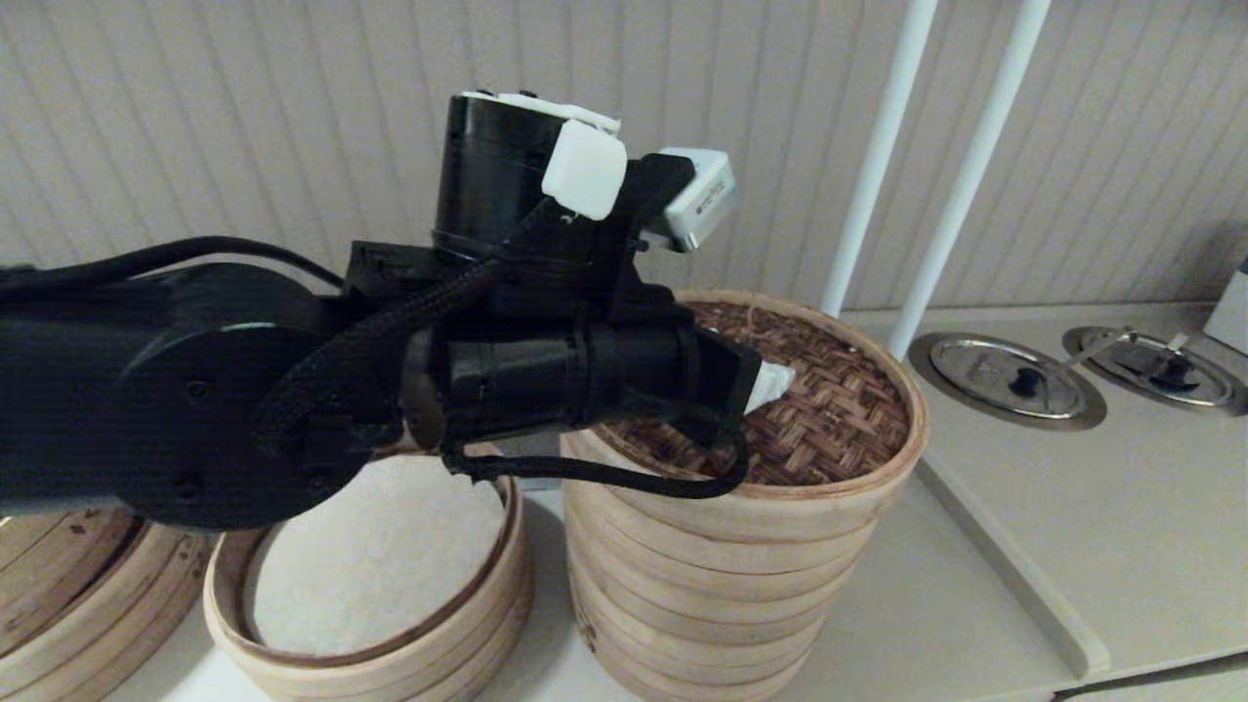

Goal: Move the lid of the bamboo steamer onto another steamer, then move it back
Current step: Pick up the steamer

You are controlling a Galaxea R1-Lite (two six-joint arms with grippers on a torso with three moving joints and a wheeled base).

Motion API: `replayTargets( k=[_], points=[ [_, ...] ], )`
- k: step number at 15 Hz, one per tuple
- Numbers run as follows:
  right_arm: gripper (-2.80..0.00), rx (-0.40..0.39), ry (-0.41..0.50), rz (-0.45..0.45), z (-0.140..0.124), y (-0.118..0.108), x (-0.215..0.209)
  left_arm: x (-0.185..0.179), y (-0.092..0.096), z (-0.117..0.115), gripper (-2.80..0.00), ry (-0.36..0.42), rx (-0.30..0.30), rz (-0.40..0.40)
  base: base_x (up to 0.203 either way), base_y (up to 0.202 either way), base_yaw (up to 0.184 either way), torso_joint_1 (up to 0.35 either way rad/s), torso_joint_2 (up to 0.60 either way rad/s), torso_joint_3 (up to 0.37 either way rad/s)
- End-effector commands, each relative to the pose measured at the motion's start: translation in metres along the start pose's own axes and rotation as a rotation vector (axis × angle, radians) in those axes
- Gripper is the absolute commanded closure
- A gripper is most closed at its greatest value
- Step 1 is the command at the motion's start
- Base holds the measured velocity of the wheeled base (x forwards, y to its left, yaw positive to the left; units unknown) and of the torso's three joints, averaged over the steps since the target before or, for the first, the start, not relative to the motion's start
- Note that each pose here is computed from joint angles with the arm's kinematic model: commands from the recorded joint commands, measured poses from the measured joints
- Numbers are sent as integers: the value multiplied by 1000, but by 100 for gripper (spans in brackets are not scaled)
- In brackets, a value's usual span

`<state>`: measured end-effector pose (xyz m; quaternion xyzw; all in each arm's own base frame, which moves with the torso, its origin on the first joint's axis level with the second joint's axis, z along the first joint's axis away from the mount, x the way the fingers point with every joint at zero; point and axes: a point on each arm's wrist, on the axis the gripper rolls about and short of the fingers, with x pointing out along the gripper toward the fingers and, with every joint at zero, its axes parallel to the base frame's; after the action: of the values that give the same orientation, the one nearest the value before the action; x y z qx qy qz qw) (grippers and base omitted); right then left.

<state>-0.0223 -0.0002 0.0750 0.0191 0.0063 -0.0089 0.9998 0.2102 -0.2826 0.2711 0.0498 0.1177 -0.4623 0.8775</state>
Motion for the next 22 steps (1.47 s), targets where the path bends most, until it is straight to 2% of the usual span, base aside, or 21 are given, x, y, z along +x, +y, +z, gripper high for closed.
replayTargets(
  k=[1,6,11,13,14,22],
  points=[
    [0,0,2,1,0,0,0,13,0,-7,-280,19,0,2,0,0,0,0,0,0],
    [0,0,2,1,0,0,0,31,2,-9,-280,-2,22,65,0,0,0,0,0,0],
    [0,0,2,-1,0,0,0,37,3,-7,-280,-11,31,72,0,0,0,0,0,0],
    [0,0,2,-1,0,0,0,37,4,-8,-280,-8,40,111,0,0,0,0,0,0],
    [0,0,2,1,0,0,0,39,5,-10,0,-4,41,119,0,0,0,0,0,0],
    [0,0,2,-1,0,0,0,43,8,-14,0,-10,39,127,0,0,0,0,0,0]
  ],
)
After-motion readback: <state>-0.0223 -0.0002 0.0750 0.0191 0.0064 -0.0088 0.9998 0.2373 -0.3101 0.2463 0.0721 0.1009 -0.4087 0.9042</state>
